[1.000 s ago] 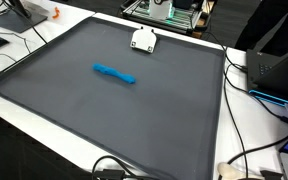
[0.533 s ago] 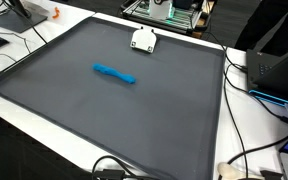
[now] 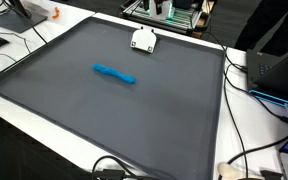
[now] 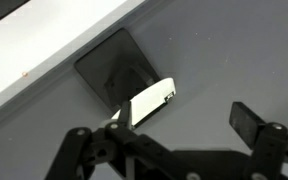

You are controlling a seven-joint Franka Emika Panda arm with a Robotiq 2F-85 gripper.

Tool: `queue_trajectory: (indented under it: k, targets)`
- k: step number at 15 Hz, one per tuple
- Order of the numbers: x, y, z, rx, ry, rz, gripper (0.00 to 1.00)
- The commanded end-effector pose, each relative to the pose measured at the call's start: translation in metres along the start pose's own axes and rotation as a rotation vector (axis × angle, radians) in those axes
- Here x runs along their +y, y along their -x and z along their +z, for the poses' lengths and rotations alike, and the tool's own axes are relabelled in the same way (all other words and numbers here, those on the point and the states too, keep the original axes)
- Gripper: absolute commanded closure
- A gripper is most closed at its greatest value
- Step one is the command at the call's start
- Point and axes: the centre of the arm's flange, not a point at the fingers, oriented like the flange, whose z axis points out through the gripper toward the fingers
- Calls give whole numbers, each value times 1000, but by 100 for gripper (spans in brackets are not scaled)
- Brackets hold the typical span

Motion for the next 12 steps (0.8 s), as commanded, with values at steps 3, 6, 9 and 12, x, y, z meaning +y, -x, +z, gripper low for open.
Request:
queue_trajectory:
  k: [3,6,9,12]
  targets:
    - [13,0,36,-90,-49,290,0]
    - [19,-4,51,-94,-79,408,0]
    - [25,-10,64,-66,-96,497,0]
    - [36,-14,76,-55,-83,574,0]
